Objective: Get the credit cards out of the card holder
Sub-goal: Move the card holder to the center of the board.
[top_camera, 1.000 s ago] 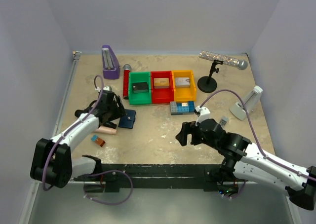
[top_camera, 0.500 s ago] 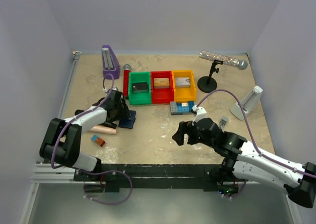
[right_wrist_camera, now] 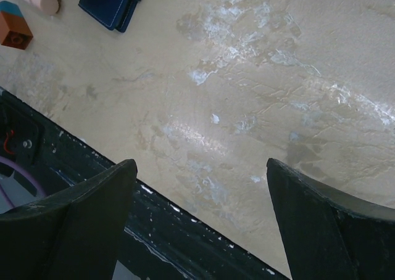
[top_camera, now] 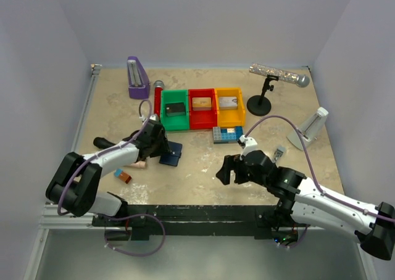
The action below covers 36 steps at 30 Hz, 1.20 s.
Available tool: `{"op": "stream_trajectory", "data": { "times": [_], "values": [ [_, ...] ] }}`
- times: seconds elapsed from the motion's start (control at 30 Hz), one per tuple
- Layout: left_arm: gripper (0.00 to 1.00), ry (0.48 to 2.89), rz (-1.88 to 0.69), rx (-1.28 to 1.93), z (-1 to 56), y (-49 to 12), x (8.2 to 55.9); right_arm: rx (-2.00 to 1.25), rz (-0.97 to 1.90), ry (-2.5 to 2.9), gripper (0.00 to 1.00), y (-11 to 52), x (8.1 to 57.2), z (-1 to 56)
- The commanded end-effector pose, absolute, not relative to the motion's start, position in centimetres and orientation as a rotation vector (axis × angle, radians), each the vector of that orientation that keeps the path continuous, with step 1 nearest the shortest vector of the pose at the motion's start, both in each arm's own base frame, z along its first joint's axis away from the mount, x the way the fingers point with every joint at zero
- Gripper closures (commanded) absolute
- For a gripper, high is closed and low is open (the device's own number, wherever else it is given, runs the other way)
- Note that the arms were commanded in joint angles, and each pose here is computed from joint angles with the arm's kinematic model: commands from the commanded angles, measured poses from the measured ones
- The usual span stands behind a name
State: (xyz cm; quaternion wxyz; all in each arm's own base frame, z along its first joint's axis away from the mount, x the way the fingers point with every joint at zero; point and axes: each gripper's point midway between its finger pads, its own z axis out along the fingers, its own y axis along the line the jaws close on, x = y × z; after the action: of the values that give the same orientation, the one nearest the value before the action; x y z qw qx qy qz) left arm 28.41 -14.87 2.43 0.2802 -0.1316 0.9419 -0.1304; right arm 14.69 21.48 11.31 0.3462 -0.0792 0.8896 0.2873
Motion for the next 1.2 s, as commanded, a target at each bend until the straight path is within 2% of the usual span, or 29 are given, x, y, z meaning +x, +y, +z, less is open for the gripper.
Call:
{"op": "stream_trajectory", "data": {
  "times": [0.0, 0.33, 0.53, 0.7, 0.93, 1.17],
  "values": [
    [0.50, 2.544, -0.437, -0.330, 2.0, -17.0, 25.2, -0.190, 0.790, 2.311, 0.09, 21.9, 14.3, 10.8],
    [0.48, 2.543, -0.506, -0.316, 1.6, -20.2, 20.4, -0.164, 0.799, 2.358, 0.10, 21.6, 13.6, 8.5],
    [0.37, 2.528, -0.425, -0.341, 3.0, -20.1, 20.2, -0.182, 0.792, 2.348, 0.09, 21.7, 13.8, 9.3],
    [0.30, 2.426, -0.464, -0.358, 6.0, -19.3, 20.7, -0.215, 0.805, 2.343, 0.09, 22.9, 14.2, 10.6],
    [0.42, 2.450, -0.419, -0.322, 4.5, -18.1, 19.8, -0.248, 0.899, 2.402, 0.11, 27.2, 14.7, 10.1],
    [0.45, 2.467, -0.475, -0.303, 2.8, -18.5, 19.1, -0.232, 0.968, 2.466, 0.14, 31.6, 15.0, 8.7]
  ]
}}
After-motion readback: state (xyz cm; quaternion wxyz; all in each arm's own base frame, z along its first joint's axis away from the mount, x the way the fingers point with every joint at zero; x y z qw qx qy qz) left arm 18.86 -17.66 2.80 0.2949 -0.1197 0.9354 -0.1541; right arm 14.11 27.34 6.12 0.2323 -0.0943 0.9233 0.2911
